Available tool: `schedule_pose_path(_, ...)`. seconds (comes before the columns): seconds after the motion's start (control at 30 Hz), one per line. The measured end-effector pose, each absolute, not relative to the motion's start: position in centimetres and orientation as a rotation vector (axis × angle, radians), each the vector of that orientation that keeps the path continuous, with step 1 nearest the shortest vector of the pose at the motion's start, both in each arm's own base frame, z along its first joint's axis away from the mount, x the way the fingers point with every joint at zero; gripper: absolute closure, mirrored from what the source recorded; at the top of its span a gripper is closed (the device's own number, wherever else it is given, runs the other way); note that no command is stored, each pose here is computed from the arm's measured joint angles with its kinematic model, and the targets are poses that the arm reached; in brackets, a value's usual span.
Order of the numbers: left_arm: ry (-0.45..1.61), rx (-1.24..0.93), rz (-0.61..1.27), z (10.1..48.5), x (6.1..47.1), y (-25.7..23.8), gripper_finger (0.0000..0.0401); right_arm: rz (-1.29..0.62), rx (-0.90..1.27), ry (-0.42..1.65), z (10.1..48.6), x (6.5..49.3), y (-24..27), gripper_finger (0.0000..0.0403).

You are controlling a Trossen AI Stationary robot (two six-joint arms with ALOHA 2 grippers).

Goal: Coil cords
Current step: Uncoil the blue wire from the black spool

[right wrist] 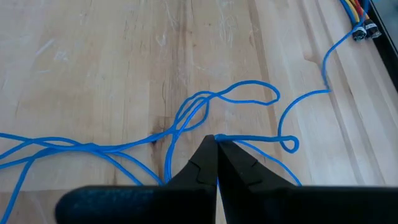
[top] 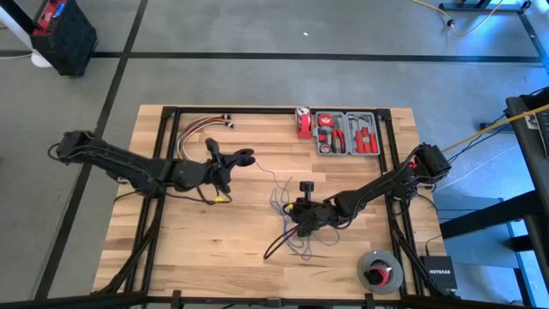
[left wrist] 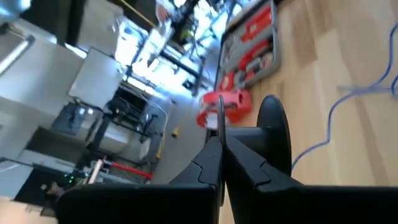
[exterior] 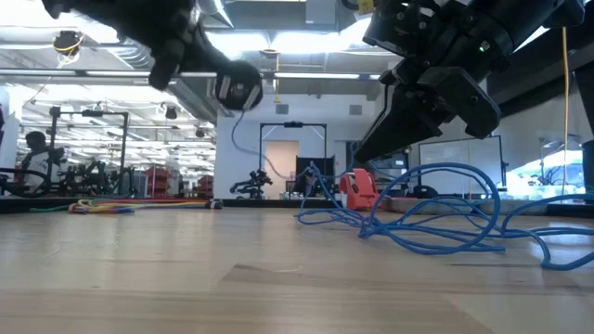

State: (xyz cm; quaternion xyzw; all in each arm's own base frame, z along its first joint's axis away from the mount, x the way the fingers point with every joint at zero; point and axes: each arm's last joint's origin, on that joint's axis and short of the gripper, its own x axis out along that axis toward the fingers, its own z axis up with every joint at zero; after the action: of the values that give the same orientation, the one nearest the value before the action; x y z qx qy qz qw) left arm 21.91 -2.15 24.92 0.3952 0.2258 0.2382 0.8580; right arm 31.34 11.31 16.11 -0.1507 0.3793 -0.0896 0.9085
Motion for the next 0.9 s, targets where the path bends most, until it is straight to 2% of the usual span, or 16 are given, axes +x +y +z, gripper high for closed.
schedule_pose_path(0.2, 0.618, 0.869, 0.426, 21.9, 23.7, -1.1, 0.0396, -0.187, -0.314, 0.783, 16.1, 31.3, 11.3, 0.0398)
schedule_pose_path(0.4, 0.811, 0.963, 0.321, 17.3, 25.0, -2.5, 0.0396, -0.204, -0.346, 0.784, 16.1, 31.3, 11.2, 0.0398)
schedule_pose_path(0.57, 0.936, 1.067, 0.442, 13.8, 25.5, -3.7, 0.0396, -0.225, -0.361, 0.778, 16.2, 31.3, 11.2, 0.0398)
schedule_pose_path(0.67, 0.979, 1.094, 0.448, 12.2, 25.6, -4.1, 0.0396, -0.23, -0.364, 0.777, 16.2, 31.3, 11.1, 0.0397)
schedule_pose_path(0.9, 0.976, 1.046, 0.472, 11.2, 25.7, -4.4, 0.0387, -0.232, -0.364, 0.777, 16.2, 31.3, 11.1, 0.0397)
